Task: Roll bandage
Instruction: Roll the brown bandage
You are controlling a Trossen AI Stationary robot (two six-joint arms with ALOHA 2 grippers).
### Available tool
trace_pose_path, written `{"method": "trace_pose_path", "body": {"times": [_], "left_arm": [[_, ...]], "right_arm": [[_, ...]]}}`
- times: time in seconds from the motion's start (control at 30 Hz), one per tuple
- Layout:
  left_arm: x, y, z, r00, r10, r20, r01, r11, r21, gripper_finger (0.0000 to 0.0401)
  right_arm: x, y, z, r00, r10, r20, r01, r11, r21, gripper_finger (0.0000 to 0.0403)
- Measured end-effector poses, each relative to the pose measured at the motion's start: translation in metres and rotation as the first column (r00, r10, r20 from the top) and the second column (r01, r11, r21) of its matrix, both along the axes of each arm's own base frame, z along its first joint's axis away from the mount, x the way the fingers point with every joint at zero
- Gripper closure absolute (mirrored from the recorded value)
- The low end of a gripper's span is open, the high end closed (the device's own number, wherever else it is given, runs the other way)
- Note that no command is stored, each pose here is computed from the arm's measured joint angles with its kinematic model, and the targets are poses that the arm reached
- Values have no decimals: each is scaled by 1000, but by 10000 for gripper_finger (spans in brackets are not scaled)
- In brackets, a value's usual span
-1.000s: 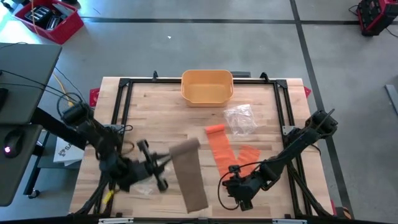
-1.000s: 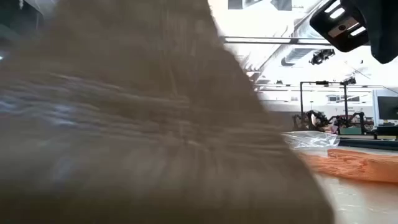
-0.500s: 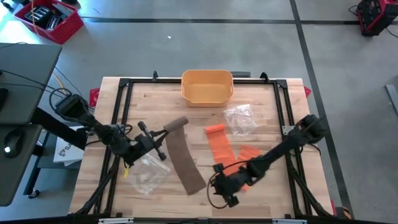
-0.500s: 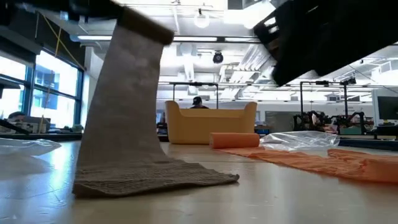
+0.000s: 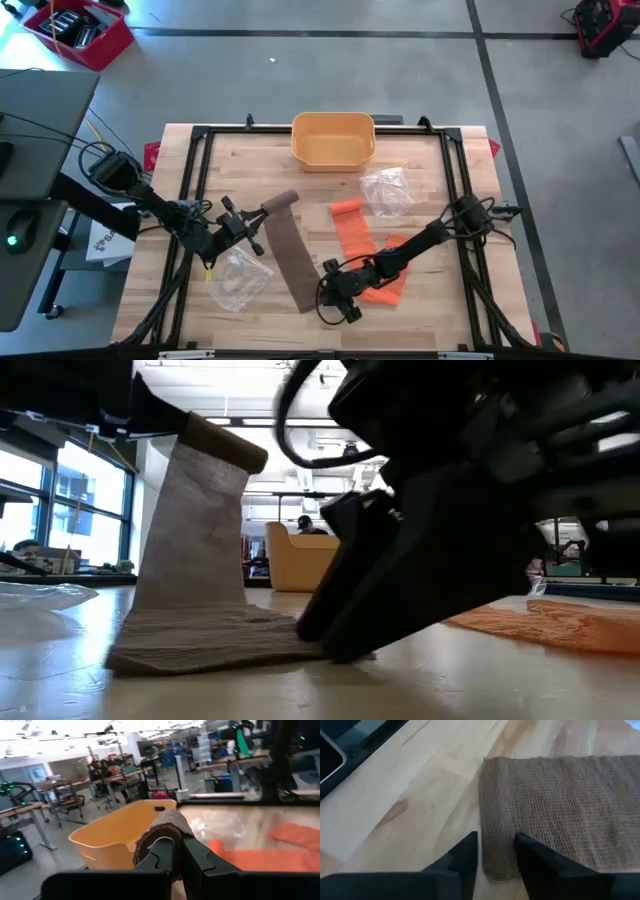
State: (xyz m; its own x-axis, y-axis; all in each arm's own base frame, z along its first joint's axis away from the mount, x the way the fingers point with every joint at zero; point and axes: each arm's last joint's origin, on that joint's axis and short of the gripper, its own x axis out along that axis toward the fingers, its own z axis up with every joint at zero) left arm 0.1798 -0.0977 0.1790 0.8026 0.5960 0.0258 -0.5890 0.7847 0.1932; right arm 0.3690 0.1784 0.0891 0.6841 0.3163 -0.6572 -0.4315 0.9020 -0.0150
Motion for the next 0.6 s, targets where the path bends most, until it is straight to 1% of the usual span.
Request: {"method": "trace_pose_path", "body": {"times": [0.07,0.17,0.2,0.3,0.33,0.37,0.43,0.53,0.6], "left_arm": [[0,-1,-5,1000,-9,-9,9,1000,-17,393],[-2,-3,-11,1000,-22,-10,22,998,-60,393],[-2,-4,-13,1000,-27,-14,26,997,-68,393],[-5,-7,-18,998,-46,-30,44,996,-78,395],[-6,-8,-19,998,-52,-30,49,995,-87,396],[-6,-9,-20,998,-58,-26,55,994,-98,397],[-8,-12,-22,997,-74,-23,71,991,-116,397],[-10,-15,-28,992,-122,-37,116,983,-145,398],[-9,-15,-33,988,-147,-40,137,974,-179,398]], "right_arm": [[1,-2,-4,1000,0,-7,0,1000,1,314],[1,0,-4,1000,10,-4,-10,1000,-6,379],[0,1,-2,1000,16,-1,-16,1000,-12,390],[-6,2,13,1000,-19,-11,19,1000,-8,395],[-10,4,24,1000,-30,-8,30,1000,-7,398],[-13,5,39,999,-37,22,37,999,-2,400],[-22,10,80,989,-78,123,79,997,3,400],[-41,9,139,956,-129,264,125,992,35,401],[-54,3,173,917,-171,361,167,985,41,402]]}}
